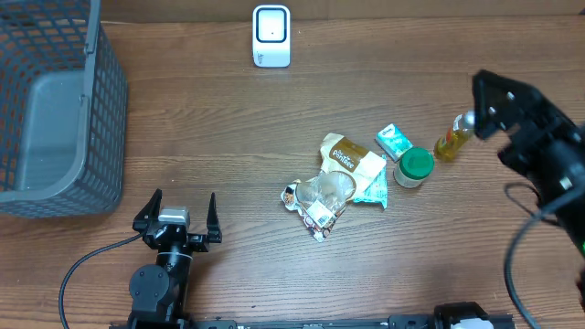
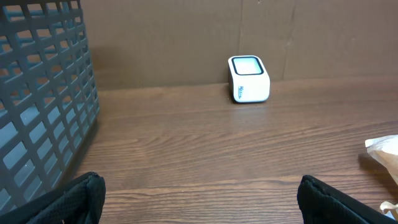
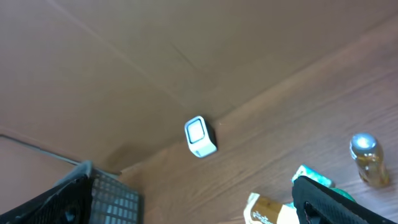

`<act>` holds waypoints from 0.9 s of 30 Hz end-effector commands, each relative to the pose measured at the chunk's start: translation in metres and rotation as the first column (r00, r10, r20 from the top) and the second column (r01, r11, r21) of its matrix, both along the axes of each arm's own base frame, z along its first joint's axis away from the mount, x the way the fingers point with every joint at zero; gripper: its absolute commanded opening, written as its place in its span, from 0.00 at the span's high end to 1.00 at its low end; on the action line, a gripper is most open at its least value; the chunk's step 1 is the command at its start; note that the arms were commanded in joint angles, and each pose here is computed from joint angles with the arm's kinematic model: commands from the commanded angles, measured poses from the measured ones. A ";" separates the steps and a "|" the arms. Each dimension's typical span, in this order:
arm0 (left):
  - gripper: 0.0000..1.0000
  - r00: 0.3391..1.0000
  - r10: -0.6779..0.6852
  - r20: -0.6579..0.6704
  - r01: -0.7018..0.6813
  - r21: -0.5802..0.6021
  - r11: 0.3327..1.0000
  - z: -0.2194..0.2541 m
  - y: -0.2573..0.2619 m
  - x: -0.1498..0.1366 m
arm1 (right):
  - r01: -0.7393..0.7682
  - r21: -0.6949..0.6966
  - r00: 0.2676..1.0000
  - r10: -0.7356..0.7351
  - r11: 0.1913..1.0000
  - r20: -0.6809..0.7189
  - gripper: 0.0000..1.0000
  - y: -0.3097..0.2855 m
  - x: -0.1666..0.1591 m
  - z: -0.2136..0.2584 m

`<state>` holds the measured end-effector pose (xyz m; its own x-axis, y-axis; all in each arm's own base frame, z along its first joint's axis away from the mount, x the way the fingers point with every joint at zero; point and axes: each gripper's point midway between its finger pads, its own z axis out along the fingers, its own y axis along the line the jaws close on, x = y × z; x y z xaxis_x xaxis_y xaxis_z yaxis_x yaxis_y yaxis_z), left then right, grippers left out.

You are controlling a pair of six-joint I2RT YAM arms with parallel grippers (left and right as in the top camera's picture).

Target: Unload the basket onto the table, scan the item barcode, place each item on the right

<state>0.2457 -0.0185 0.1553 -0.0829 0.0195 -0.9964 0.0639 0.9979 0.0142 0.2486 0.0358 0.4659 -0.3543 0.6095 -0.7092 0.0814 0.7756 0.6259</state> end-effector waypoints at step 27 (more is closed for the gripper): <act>0.00 1.000 -0.003 0.011 0.003 0.018 1.000 0.001 0.000 0.000 | -0.001 -0.016 0.990 -0.001 1.000 -0.142 0.00 -0.005 -0.055 -0.074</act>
